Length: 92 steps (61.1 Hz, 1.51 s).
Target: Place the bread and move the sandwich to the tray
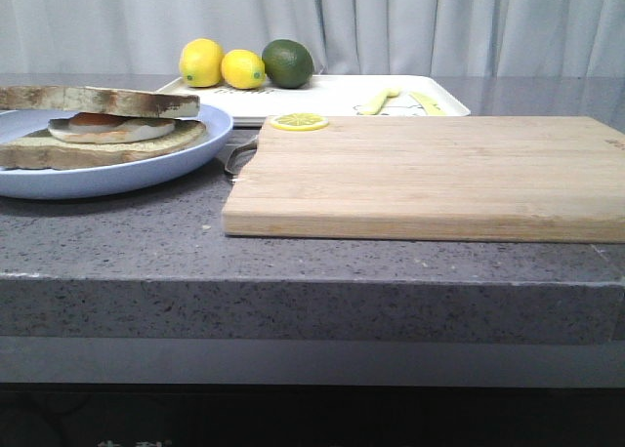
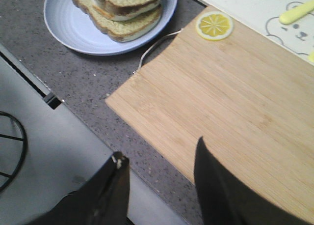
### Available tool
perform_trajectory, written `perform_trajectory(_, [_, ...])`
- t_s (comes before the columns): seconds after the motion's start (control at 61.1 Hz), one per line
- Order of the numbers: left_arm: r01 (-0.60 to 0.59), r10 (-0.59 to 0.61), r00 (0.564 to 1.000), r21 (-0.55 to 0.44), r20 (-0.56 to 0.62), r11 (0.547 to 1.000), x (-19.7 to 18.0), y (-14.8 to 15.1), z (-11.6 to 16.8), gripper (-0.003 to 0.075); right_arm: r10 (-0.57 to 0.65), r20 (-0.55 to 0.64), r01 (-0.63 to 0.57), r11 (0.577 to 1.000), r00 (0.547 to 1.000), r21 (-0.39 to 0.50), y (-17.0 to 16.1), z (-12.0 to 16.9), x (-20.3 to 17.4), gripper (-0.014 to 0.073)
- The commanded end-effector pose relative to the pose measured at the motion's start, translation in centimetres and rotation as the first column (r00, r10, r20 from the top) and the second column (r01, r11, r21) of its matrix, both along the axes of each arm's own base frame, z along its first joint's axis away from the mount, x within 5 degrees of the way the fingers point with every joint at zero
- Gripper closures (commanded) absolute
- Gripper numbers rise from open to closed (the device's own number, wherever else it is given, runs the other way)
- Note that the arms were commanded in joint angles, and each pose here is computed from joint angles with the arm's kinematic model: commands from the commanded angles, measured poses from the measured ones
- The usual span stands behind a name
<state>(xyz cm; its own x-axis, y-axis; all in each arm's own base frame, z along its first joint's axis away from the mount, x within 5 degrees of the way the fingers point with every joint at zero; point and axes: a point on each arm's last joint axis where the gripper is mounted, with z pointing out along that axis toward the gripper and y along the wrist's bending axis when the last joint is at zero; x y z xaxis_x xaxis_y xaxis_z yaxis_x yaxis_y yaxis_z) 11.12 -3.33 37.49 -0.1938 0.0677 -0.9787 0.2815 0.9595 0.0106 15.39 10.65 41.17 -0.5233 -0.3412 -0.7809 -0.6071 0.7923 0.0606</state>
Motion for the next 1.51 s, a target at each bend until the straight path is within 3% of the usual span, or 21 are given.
perform_trajectory(0.0, [0.012, -0.01, 0.996, -0.021, 0.084, 1.0, 0.1, -0.1, 1.4, 0.0248, -0.031, 0.098, 0.027, 0.999, 0.995, 0.045, -1.2, 1.2, -1.3, 0.0258])
perform_trajectory(0.278, [-0.013, 0.016, 0.999, 0.064, -0.035, 0.998, -0.1, 0.3, 0.4, 0.0248, -0.042, 0.162, 0.029, 0.996, 0.986, 0.082, -3.4, -0.3, -4.8, 0.0258])
perform_trajectory(0.524, [-0.033, 0.058, 0.985, 0.153, -0.163, 0.988, 1.2, 0.3, 0.8, 0.0248, -0.041, 0.162, 0.028, 0.997, 0.986, 0.079, -3.7, -0.4, -5.4, 0.0258])
perform_trajectory(0.655, [-0.062, 0.117, 0.951, 0.196, -0.287, 0.979, 3.4, 0.1, 0.9, 0.0248, -0.039, 0.154, 0.028, 0.997, 0.987, 0.073, -3.8, -0.5, -5.5, 0.0258])
perform_trajectory(0.818, [-0.116, 0.218, 0.865, 0.242, -0.452, 0.963, 7.3, 0.5, 0.1, 0.0248, -0.039, 0.154, 0.028, 0.997, 0.987, 0.073, -3.8, -0.5, -5.5, 0.0258])
perform_trajectory(0.982, [-0.17, 0.254, 0.784, 0.198, -0.567, 0.965, 11.7, 1.5, -1.0, 0.0248, -0.039, 0.154, 0.028, 0.997, 0.987, 0.073, -3.8, -0.5, -5.5, 0.0258])
perform_trajectory(1.179, [-0.142, 0.148, 0.716, 0.065, -0.682, 0.988, 16.2, 2.5, -3.1, 0.0248, -0.039, 0.154, 0.028, 0.997, 0.987, 0.073, -3.8, -0.5, -5.5, 0.0258])
perform_trajectory(1.49, [-0.149, 0.02, 0.648, -0.101, -0.761, 0.984, 20.1, 4.1, -6.9, 0.0248, -0.039, 0.154, 0.028, 0.997, 0.987, 0.073, -3.8, -0.5, -5.5, 0.0258])
